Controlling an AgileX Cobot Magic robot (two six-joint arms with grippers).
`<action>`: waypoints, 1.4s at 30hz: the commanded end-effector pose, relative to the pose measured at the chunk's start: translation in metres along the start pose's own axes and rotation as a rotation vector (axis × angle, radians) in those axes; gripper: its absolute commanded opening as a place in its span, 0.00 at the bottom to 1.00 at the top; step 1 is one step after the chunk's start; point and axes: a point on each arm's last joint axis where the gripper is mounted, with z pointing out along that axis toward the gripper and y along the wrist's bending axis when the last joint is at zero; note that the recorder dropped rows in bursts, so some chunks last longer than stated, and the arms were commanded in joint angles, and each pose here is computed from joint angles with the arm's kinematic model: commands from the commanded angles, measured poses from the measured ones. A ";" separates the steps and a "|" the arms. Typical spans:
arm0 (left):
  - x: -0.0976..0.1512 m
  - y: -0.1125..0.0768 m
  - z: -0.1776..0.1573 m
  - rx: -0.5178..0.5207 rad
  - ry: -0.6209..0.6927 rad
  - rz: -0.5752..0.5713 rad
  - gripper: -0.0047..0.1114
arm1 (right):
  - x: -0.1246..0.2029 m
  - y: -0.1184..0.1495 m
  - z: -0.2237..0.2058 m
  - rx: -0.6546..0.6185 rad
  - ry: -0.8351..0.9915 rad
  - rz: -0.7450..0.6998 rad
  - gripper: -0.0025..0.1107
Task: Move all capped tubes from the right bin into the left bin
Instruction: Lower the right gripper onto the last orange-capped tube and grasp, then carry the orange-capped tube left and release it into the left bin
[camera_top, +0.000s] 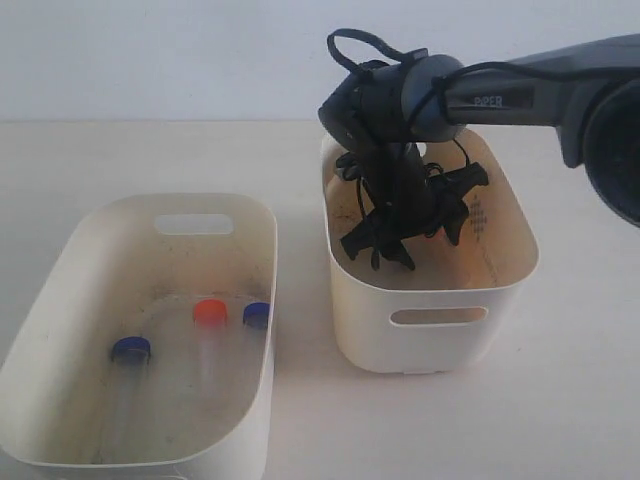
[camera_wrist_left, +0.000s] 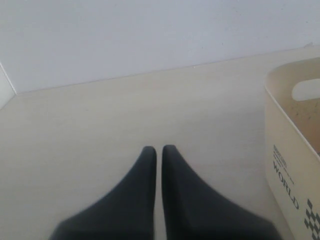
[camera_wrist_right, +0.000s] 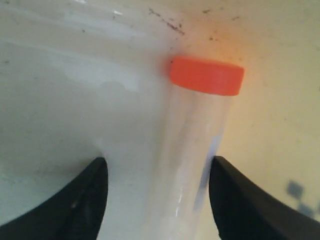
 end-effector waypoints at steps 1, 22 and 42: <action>-0.003 0.000 0.000 -0.001 -0.019 -0.013 0.08 | 0.001 0.003 0.011 0.015 0.027 0.002 0.53; -0.003 0.000 0.000 -0.001 -0.019 -0.013 0.08 | 0.001 0.000 0.004 0.016 0.027 -0.006 0.02; -0.003 0.000 0.000 -0.001 -0.019 -0.013 0.08 | 0.046 -0.071 -0.178 -0.330 -0.315 0.110 0.02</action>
